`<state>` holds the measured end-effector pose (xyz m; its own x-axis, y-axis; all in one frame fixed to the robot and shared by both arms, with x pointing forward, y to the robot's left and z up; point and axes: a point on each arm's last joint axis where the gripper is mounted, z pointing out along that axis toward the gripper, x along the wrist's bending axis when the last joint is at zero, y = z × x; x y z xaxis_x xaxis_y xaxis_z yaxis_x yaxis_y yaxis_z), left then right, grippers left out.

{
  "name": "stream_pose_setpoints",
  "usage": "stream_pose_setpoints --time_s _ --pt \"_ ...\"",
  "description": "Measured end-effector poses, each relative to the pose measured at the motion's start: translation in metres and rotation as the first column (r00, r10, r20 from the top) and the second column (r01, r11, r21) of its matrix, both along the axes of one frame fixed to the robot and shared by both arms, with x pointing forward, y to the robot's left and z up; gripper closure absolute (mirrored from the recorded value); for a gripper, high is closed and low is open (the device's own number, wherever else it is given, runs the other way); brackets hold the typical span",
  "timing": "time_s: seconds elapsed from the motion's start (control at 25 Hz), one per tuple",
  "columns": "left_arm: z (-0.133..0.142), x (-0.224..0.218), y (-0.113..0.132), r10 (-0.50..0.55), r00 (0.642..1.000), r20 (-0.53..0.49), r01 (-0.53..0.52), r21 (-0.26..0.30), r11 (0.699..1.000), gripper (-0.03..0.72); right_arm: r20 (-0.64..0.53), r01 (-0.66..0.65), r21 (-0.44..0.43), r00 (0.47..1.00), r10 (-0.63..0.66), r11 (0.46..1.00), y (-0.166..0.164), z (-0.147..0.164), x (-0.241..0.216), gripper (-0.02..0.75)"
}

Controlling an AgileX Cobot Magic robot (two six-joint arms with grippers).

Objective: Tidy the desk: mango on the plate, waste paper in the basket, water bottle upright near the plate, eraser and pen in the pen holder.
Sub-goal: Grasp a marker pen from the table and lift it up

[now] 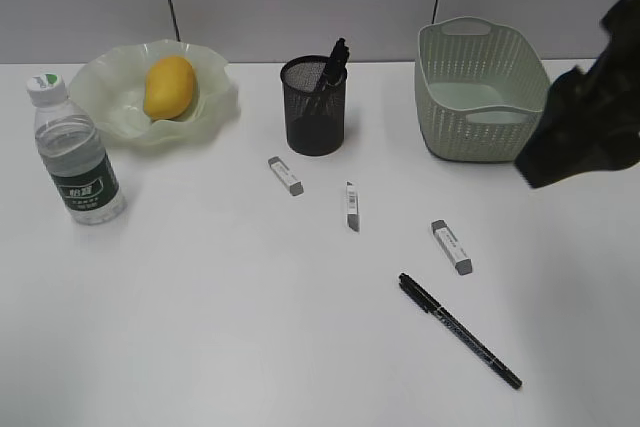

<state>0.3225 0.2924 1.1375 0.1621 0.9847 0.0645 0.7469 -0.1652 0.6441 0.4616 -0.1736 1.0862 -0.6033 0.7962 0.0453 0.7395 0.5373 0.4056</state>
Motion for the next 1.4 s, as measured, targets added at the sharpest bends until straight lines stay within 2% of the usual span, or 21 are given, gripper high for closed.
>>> stream_pose_setpoints --time_s 0.12,0.24,0.44,0.6,0.76,0.96,1.2,1.4 --pt "-0.018 -0.029 0.002 0.027 0.999 0.040 -0.024 -0.067 0.997 0.127 -0.091 -0.024 -0.034 0.996 0.020 0.999 0.014 -0.025 0.011 0.280" --pt "-0.039 -0.053 0.005 0.036 0.996 0.079 -0.029 -0.089 0.996 0.127 -0.159 -0.043 -0.068 0.987 0.032 0.997 0.025 -0.049 0.021 0.280" --pt "-0.073 -0.081 0.009 0.036 0.989 0.143 -0.020 -0.114 0.993 0.127 -0.201 -0.089 -0.098 0.977 0.068 0.991 0.044 -0.086 0.035 0.309" --pt "-0.077 -0.102 0.012 0.040 0.965 0.259 -0.005 -0.134 0.991 0.137 -0.245 -0.137 -0.128 0.964 0.102 0.982 0.058 -0.120 0.043 0.323" --pt "-0.078 -0.106 0.012 0.037 0.958 0.284 0.005 -0.147 0.989 0.170 -0.262 -0.148 -0.143 0.959 0.107 0.979 0.063 -0.147 0.051 0.342" --pt "-0.078 -0.106 0.012 0.037 0.957 0.289 0.005 -0.146 0.989 0.182 -0.284 -0.175 -0.160 0.951 0.124 0.972 0.068 -0.164 0.059 0.358" --pt "-0.079 -0.095 0.010 0.043 0.927 0.372 0.019 -0.160 0.987 0.183 -0.298 -0.186 -0.170 0.946 0.129 0.968 0.077 -0.180 0.074 0.363" --pt "-0.080 -0.093 0.009 0.043 0.924 0.381 0.021 -0.163 0.986 0.186 -0.329 -0.199 -0.191 0.935 0.128 0.961 0.078 -0.194 0.076 0.364"
